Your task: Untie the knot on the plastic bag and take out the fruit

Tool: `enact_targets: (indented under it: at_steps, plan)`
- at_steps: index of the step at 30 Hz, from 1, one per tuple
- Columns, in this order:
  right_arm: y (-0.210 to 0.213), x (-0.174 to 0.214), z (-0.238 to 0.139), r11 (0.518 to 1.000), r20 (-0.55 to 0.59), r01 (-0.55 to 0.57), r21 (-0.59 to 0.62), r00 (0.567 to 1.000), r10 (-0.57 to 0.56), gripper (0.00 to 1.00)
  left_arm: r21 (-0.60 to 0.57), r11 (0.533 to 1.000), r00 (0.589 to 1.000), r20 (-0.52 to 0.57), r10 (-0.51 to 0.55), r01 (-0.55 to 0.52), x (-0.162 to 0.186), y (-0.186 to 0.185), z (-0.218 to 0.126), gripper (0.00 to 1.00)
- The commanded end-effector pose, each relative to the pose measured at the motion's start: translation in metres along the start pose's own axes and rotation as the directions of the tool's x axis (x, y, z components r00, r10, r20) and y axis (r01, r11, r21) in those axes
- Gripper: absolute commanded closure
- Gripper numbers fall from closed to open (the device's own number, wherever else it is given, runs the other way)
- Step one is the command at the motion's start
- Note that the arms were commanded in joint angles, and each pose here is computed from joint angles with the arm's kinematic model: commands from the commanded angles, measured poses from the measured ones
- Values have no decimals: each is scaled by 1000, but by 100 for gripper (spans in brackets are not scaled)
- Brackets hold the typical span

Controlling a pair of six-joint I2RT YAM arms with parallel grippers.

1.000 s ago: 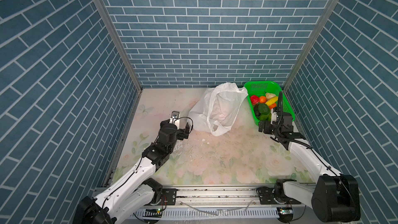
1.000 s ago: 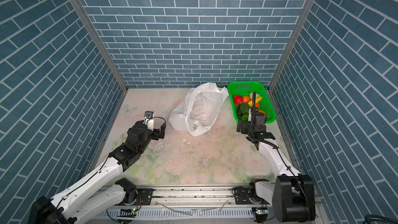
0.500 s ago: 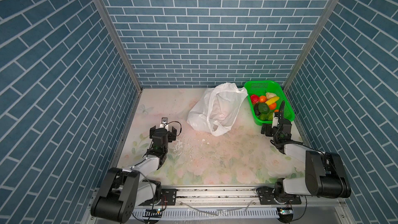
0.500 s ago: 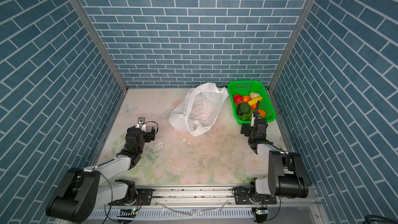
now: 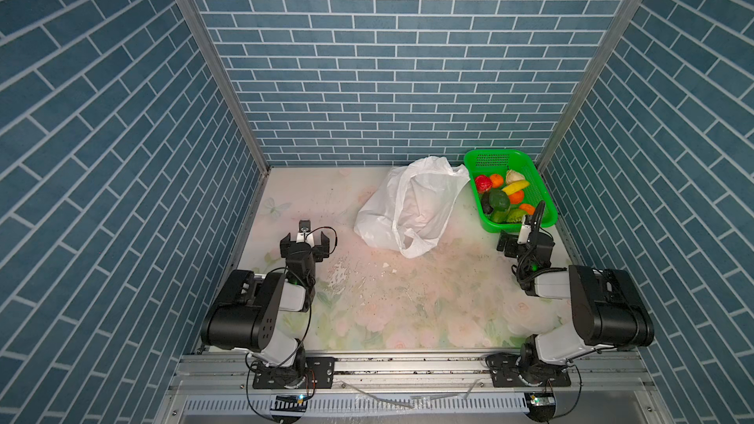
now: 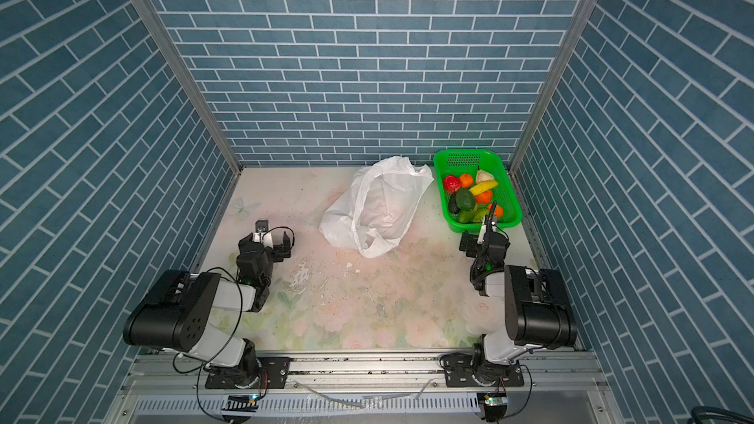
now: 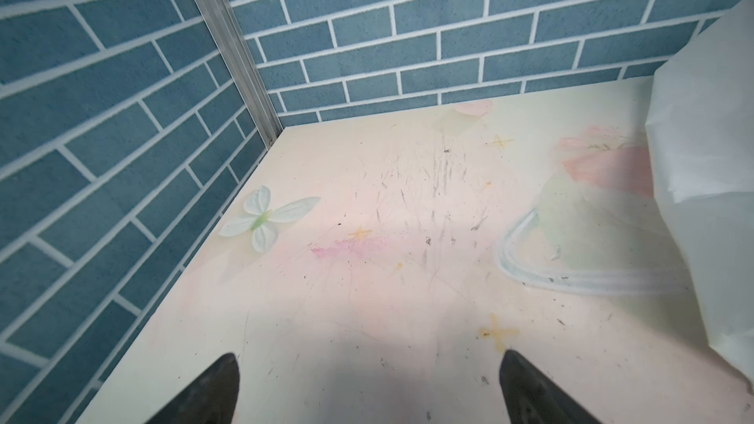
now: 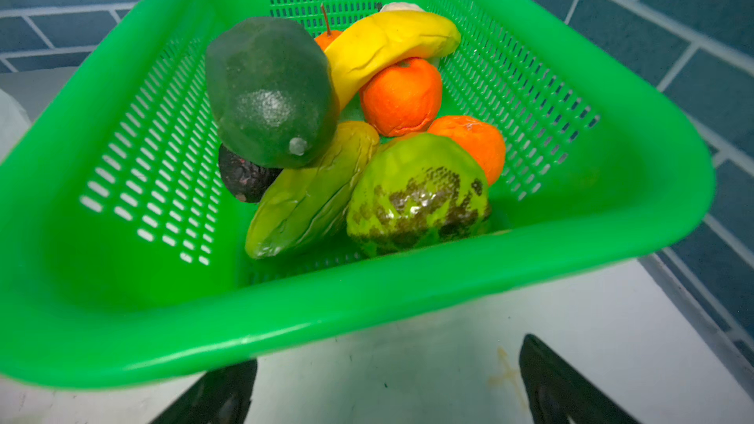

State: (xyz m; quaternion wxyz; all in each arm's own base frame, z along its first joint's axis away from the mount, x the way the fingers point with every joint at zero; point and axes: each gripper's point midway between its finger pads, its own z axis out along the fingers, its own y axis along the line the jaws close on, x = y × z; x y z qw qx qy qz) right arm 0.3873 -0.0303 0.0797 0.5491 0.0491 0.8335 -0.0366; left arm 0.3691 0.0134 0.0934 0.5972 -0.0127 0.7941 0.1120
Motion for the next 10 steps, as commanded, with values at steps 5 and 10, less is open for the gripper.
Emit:
enact_targets:
  at_steps: [5,10]
  plan:
    - [-5,-11,-2,999,60,-4,41,998,2,1,0,1000,998,51,-22,22,-12,2,0,0]
    - [-3,-11,-3,999,66,0,33,998,-2,1,-3,1000,999,47,-25,25,-12,3,1,0]
